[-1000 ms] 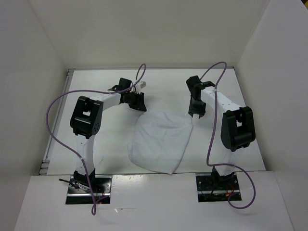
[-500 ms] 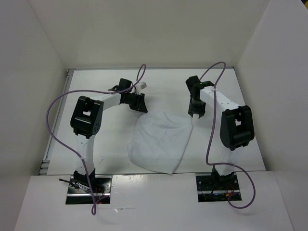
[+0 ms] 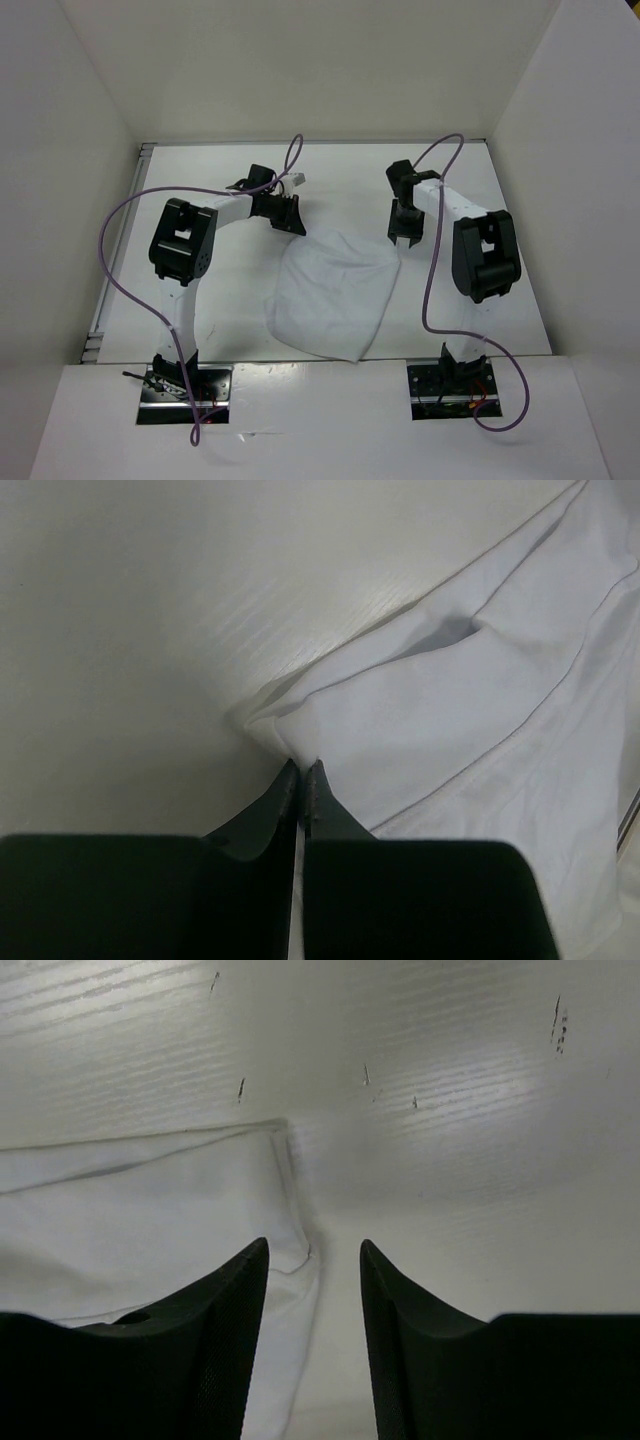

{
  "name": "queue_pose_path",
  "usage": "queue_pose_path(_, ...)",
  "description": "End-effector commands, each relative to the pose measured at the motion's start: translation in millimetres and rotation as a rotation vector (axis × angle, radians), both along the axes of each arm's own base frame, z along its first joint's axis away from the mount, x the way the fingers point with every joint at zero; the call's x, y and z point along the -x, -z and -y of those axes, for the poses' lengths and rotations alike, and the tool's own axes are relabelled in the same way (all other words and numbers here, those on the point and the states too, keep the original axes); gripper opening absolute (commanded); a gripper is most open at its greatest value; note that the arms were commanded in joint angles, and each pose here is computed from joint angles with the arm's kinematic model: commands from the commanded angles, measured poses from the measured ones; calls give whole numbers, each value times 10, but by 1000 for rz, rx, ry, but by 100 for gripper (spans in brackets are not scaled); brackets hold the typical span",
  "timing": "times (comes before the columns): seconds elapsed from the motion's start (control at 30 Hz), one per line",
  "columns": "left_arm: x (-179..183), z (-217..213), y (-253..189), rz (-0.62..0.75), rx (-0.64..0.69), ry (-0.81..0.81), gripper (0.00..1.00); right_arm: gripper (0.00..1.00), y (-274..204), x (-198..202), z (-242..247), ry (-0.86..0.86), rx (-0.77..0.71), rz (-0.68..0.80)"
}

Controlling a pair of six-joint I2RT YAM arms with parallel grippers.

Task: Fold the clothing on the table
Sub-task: Flatten the skirt out

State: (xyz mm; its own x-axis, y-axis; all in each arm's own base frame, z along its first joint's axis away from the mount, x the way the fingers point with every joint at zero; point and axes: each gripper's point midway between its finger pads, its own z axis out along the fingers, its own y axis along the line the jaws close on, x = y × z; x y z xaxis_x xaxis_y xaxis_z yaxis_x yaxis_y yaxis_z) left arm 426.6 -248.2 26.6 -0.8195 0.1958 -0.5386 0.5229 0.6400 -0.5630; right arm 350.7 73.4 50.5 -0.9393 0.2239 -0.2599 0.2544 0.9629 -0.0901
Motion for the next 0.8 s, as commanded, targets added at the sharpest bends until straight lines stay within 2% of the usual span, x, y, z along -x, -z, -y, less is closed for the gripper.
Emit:
queue_pose_path(0.0,-11,12,72,7,-10,11,0,47,-47,-313,-49,-11,-64,88)
queue_pose_path(0.23,-7,-25,70,15,-34,10,0,47,124,-395,-133,-36,-138,80)
queue_pose_path(0.53,9,-30,99,-2,-40,11,0,38,287,-302,-139,-36,-142,29)
queue_pose_path(0.63,-10,-25,114,-2,-40,11,0,22,344,-243,-67,-32,-126,10)
queue_pose_path(0.67,-20,-37,123,0,-48,5,0,10,344,-242,-67,-32,-126,10)
queue_pose_path(0.77,-108,-148,146,-40,-52,-74,0,0,329,-248,72,-9,-76,22)
